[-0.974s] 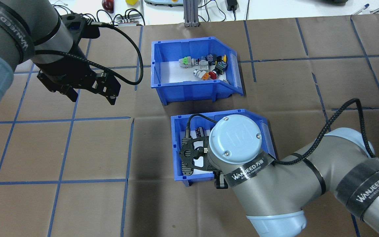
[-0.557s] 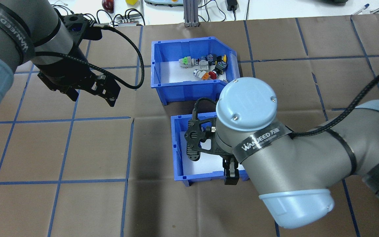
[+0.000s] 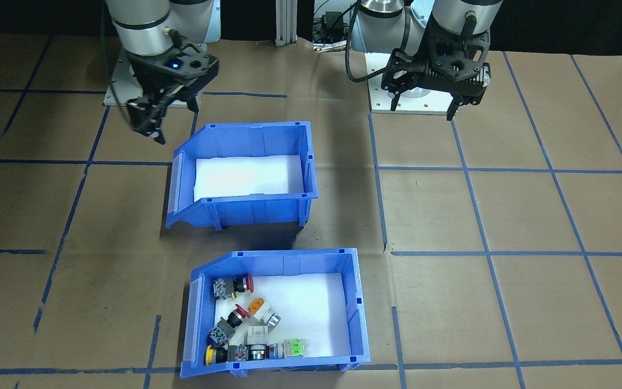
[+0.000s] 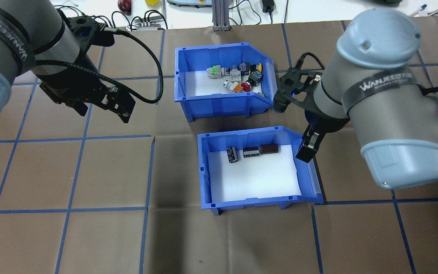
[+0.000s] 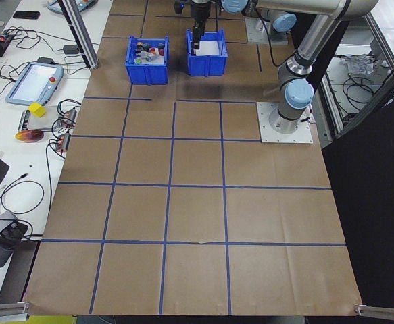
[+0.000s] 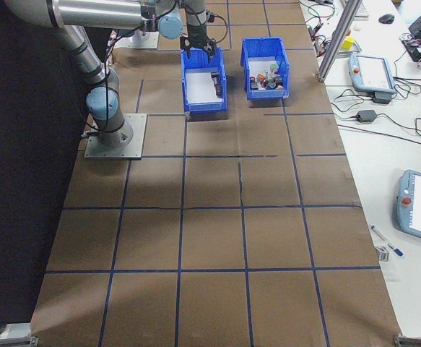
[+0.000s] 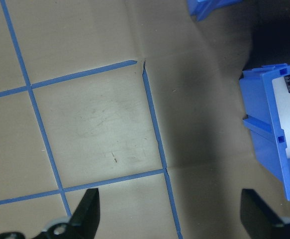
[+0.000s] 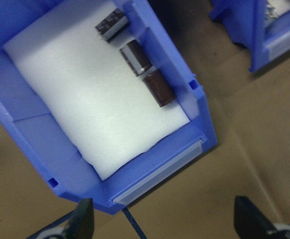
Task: Place button box in front
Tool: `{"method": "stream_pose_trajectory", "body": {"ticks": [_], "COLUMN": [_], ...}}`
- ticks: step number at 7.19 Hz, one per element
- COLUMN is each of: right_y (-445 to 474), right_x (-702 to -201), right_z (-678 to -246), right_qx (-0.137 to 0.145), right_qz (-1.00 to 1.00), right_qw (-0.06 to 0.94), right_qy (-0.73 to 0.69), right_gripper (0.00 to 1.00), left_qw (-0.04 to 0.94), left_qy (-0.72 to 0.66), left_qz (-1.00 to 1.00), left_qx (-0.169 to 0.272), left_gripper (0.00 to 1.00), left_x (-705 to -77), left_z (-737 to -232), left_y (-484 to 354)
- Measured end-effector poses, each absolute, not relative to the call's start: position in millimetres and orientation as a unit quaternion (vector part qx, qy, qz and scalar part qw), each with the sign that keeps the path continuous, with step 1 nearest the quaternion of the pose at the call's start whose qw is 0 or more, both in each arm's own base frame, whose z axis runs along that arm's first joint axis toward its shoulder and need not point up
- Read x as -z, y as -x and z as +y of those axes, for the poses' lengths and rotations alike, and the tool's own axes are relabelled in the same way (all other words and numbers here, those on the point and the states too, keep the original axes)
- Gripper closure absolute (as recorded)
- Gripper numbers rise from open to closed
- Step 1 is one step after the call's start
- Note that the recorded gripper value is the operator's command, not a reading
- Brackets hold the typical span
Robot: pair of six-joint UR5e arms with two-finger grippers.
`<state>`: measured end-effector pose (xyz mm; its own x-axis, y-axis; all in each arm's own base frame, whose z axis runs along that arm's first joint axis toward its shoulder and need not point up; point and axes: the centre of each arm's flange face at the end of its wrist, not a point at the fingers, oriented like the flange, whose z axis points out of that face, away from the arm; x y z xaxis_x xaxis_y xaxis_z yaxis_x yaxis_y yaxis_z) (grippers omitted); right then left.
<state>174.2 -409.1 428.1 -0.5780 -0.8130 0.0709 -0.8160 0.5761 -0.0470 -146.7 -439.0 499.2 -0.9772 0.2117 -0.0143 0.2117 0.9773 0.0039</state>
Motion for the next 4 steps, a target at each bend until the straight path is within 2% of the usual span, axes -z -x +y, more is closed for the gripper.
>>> {"method": "stream_pose_trajectory", "body": {"ticks": [2, 4], "right_y": [-140.5, -119.6], "right_x": [-451.7, -478.1], "right_z": [-448.5, -487.6], "right_qx": [-0.044, -0.013], "right_qz": [-0.954, -0.990], "right_qw": [0.019, 0.008], "right_qy": [-0.297, -0.138], "right_gripper": [0.00, 0.00], "left_qw": [0.005, 0.007], "left_qy": [-0.124, -0.126], "left_qz": [0.992, 0.992], "left_qx": [-0.002, -0.001], "left_gripper": [0.00, 0.00], "left_x": [-499.2, -500.1], "left_z": [-440.0, -440.2], "left_y": [140.0, 135.7]}}
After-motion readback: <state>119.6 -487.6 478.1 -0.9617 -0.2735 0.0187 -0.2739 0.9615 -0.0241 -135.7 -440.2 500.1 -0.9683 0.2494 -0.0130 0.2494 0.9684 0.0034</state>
